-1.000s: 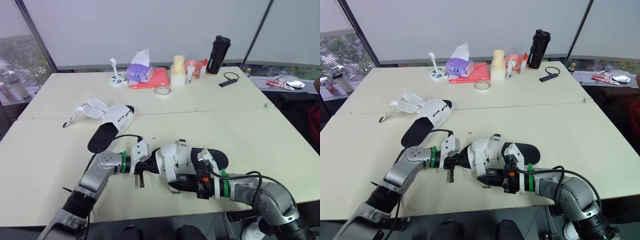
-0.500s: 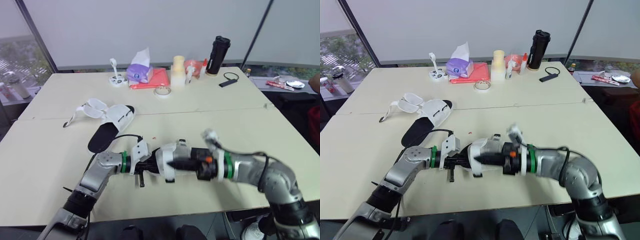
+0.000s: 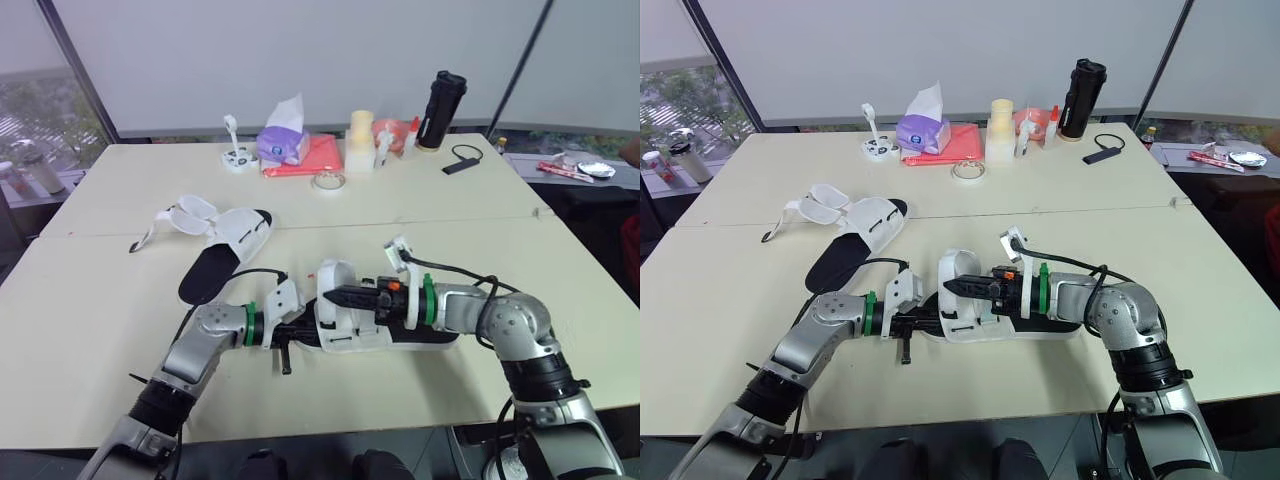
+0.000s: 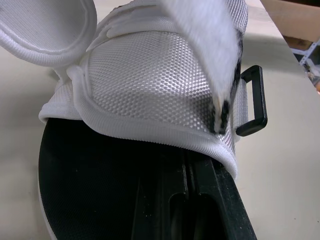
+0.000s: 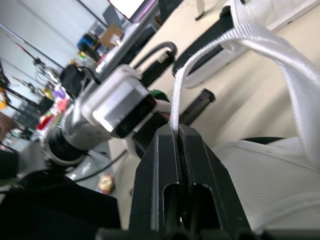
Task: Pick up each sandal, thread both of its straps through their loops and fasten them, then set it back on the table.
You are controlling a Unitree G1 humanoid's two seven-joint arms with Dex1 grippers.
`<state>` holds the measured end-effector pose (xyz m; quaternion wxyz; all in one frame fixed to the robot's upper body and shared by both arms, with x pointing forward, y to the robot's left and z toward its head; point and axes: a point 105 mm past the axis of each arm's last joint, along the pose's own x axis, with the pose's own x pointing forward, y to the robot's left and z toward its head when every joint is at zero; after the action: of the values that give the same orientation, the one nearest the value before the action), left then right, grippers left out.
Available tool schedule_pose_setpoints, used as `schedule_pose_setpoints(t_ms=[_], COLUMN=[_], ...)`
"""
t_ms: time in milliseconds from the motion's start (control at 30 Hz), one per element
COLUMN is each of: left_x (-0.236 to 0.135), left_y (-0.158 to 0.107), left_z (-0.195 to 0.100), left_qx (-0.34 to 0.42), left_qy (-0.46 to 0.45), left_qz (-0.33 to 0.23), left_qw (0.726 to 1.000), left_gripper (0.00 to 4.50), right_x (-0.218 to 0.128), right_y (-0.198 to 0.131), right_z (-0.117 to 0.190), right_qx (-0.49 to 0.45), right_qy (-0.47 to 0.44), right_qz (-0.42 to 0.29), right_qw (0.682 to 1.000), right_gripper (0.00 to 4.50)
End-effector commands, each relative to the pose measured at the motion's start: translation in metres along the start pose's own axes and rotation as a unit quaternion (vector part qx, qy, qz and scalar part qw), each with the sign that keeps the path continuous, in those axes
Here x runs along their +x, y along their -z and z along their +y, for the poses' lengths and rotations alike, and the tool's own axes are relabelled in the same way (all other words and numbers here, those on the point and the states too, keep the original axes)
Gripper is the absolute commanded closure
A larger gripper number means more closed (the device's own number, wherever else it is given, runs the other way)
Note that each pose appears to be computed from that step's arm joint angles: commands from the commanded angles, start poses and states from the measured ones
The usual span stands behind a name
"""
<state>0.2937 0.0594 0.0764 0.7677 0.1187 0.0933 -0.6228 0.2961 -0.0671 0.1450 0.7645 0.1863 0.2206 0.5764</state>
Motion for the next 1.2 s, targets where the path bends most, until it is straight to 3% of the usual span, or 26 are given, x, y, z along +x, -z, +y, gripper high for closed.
schedule_pose_setpoints(t_ms=[33,633,833,1133,1200], left_x=[-0.001,0.0,0.0,0.0,0.001], left_y=[0.032,0.032,0.033,0.034,0.034], left_z=[-0.009,-0.009,-0.01,-0.011,-0.011], left_qx=[-0.033,-0.031,-0.033,-0.034,-0.035], left_qy=[0.002,0.003,0.003,0.002,0.002], left_qz=[0.054,0.055,0.056,0.057,0.056], left_qw=[0.998,0.998,0.998,0.998,0.998], left_gripper=[4.5,4.5,4.5,4.5,4.5], right_x=[-0.003,-0.019,-0.019,-0.016,-0.014], right_y=[-0.005,0.012,0.025,0.013,0.011], right_z=[0.002,-0.004,-0.018,-0.003,-0.003], right_qx=[-0.01,0.022,-0.026,-0.035,-0.043], right_qy=[-0.011,0.0,0.041,-0.002,0.0], right_qz=[-0.004,0.022,0.064,0.031,0.024], right_qw=[1.0,1.0,0.997,0.999,0.999], right_gripper=[4.46,4.46,4.46,4.46,3.94])
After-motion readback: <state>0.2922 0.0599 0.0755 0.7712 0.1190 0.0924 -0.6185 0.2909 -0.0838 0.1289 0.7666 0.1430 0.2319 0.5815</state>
